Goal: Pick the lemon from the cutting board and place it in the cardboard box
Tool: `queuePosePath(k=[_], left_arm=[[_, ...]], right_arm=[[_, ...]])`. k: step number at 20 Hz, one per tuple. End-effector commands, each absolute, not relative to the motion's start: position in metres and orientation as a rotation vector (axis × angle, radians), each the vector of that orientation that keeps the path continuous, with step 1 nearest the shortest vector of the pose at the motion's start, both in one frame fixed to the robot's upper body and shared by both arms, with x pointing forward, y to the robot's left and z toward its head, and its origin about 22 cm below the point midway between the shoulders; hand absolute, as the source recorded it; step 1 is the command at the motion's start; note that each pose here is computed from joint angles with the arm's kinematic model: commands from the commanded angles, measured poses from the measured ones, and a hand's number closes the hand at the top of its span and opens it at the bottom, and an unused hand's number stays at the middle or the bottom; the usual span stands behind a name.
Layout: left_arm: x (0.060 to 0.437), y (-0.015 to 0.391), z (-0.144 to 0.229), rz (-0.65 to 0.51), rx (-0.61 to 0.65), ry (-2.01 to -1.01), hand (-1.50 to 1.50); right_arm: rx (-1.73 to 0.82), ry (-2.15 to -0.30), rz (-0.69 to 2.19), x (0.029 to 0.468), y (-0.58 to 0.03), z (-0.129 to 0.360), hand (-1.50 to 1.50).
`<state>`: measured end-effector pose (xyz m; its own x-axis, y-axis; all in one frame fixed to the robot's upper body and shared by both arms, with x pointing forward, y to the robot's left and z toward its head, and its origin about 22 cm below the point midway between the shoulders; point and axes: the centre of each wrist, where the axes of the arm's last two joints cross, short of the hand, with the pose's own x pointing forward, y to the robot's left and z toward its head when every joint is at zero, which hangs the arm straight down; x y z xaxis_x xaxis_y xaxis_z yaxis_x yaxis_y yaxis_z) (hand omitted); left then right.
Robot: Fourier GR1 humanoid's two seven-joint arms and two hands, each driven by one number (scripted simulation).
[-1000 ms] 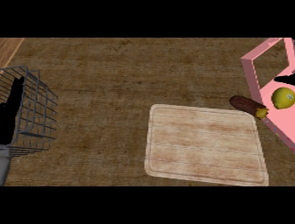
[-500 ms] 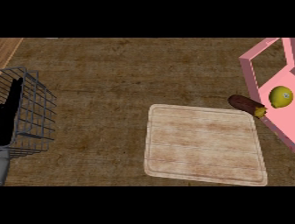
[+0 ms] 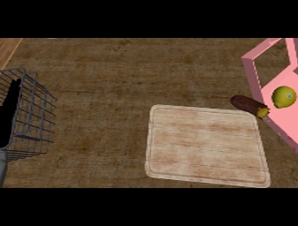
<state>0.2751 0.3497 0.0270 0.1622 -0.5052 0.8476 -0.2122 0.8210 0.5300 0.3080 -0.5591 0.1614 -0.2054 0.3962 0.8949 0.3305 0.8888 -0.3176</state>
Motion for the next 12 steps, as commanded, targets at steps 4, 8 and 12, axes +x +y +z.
queuePosePath(k=[4, 8, 12], left_arm=[[0.268, 0.351, 0.015, -0.224, 0.623, -1.408, 0.00], [0.272, 0.356, 0.028, -0.211, 0.611, -1.393, 0.00], [0.265, 0.353, 0.017, -0.219, 0.612, -1.396, 0.00]], right_arm=[[-0.603, -1.761, 0.056, 0.245, -0.604, 0.163, -1.50], [-0.610, -1.766, 0.065, 0.225, -0.616, 0.171, -1.50], [-0.608, -1.710, 0.153, 0.208, -0.626, 0.176, -1.50]])
